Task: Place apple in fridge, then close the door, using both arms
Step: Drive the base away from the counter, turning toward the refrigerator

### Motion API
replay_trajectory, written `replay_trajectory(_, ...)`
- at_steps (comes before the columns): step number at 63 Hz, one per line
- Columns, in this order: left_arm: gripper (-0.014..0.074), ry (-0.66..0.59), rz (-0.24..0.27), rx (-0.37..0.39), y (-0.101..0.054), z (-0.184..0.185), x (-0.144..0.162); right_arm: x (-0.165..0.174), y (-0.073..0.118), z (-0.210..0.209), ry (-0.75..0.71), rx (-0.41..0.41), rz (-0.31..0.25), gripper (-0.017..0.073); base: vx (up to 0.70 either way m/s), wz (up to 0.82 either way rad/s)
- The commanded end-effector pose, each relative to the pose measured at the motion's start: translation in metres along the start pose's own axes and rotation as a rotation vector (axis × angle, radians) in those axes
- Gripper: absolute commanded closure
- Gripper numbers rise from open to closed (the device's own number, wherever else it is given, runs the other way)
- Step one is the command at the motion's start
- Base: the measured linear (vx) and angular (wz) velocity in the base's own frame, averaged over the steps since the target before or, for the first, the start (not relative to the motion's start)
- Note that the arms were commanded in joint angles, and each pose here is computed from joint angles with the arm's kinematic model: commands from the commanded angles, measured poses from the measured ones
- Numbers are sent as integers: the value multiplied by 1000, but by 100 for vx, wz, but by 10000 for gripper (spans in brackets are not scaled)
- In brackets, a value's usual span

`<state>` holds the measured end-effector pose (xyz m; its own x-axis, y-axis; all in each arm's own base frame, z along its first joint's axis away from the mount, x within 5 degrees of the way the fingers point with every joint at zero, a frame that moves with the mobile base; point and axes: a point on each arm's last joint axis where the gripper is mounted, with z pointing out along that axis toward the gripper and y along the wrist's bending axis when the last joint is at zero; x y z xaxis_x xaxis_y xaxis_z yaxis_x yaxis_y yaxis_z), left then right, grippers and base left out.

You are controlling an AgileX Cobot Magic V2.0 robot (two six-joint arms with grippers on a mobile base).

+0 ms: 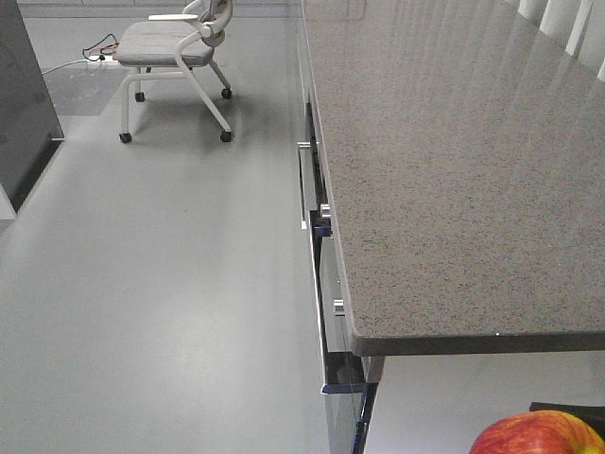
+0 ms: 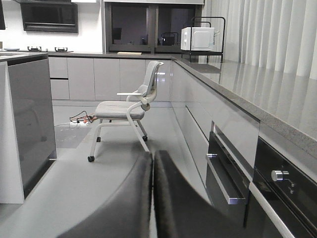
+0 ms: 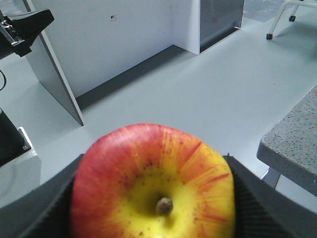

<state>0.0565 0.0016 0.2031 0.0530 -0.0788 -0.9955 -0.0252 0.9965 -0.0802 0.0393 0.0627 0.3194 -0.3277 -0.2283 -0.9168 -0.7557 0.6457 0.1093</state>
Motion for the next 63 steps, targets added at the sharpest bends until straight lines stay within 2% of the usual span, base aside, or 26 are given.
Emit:
replay_trajectory(1,600,-66,-9,10,0,-1,0,-13,0,-3,-81,6,19,196,0,0)
replay_trajectory(63,600,-66,-9,10,0,-1,0,-13,0,-3,-81,5,20,196,0,3)
